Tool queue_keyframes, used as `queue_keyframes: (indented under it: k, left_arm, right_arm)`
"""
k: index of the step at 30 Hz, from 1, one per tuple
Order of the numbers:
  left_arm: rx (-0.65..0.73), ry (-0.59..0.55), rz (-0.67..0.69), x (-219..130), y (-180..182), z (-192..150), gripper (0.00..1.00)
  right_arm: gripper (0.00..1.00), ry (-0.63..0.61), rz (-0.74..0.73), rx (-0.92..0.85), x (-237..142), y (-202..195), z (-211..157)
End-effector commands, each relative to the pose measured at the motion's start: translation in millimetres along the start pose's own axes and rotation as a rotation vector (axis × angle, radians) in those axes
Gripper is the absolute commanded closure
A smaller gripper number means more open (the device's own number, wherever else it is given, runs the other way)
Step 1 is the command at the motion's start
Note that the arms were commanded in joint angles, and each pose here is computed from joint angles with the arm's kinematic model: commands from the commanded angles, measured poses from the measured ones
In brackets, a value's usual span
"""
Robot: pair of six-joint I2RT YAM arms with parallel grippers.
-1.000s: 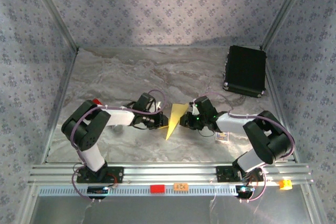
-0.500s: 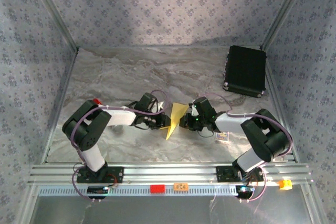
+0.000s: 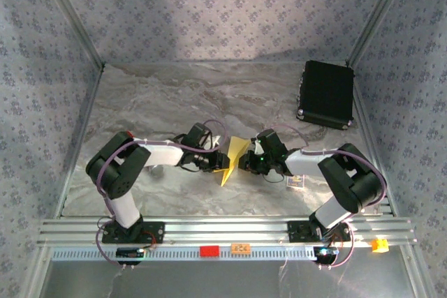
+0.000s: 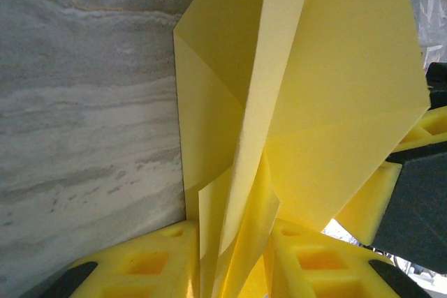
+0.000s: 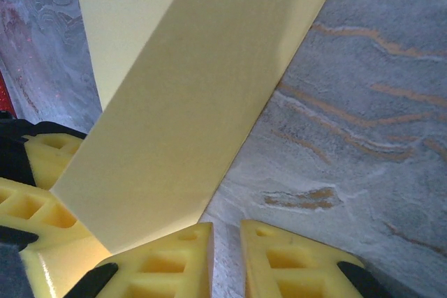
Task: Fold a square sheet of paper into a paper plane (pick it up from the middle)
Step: Turn over a paper plane at the center of the table.
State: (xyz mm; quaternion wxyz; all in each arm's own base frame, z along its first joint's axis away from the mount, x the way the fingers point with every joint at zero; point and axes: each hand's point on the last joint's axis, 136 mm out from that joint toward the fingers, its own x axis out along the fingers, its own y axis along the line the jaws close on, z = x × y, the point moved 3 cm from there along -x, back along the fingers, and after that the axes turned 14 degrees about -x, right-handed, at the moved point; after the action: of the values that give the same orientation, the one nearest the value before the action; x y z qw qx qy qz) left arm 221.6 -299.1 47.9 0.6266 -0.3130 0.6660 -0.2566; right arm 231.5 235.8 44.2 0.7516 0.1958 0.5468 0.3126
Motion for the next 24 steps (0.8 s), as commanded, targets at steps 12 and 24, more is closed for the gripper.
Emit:
queue_keyframes:
  k: [12,24]
  left_arm:
    - [0.033,0.061,-0.048,7.1,-11.9,-5.4,0.79]
    - [0.042,0.066,-0.042,9.3,-12.5,-7.4,0.9]
  right_arm:
    - [0.82,0.01,0.078,0.021,11.2,4.5,-5.2]
    - [0.82,-0.009,0.073,0.033,7.4,2.0,-3.7]
